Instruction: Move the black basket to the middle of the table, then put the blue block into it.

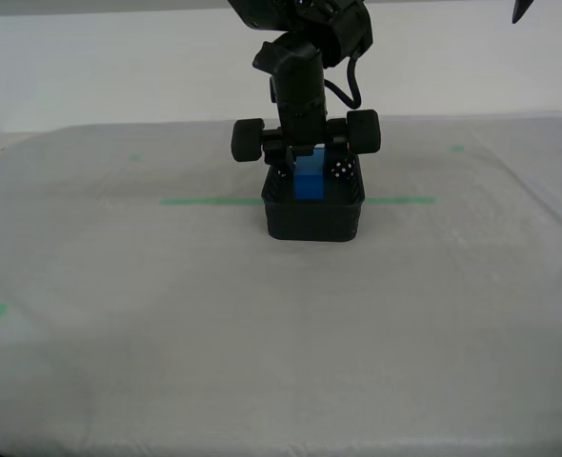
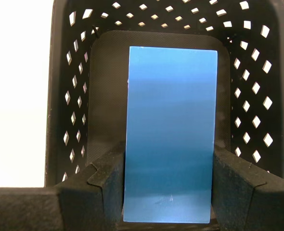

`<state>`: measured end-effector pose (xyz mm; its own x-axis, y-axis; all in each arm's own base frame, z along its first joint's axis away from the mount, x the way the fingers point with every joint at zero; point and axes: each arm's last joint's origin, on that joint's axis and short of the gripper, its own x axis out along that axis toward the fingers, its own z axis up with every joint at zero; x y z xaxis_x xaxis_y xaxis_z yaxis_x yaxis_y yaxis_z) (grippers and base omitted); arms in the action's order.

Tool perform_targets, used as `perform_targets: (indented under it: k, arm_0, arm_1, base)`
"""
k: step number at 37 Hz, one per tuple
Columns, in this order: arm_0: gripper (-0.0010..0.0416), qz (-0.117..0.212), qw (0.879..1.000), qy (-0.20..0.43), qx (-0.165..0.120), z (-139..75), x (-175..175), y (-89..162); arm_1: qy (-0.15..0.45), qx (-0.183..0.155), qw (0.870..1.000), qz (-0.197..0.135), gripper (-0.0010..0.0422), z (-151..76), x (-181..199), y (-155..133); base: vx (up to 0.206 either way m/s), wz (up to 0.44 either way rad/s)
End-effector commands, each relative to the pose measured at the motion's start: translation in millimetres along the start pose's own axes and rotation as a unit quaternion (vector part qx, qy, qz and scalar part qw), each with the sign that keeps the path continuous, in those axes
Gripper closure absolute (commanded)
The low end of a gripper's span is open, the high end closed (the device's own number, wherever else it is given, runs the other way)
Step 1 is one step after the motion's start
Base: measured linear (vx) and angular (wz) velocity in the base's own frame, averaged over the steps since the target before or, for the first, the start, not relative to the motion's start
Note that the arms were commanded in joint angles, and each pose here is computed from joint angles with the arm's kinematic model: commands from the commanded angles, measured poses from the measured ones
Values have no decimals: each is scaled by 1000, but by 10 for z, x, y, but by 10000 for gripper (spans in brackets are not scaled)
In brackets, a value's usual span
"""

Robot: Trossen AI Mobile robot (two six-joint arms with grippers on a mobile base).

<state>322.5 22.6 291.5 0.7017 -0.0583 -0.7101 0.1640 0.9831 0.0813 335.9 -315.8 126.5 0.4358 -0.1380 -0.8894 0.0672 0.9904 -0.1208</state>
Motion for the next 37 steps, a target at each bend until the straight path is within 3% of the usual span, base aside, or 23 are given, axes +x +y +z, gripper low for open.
perform_targets:
  k: [1,6,15,37]
  arm_0:
    - [12,0,1000,-2,0,5,-4,3]
    - [12,0,1000,-2,0,5,-4,3]
    - [12,0,1000,-2,0,5,-4,3]
    - [12,0,1000,-2,0,5,-4,3]
  arm_1:
    - [-3,-1,1000,2,412,5,-5,0]
    - [-3,1,1000,2,396,4,-5,0]
    - [-2,2,1000,2,323,3,-5,1]
    - [4,14,1000,7,70,-8,-5,10]
  base:
    - [0,0]
    - [0,0]
    - [0,0]
    - [0,0]
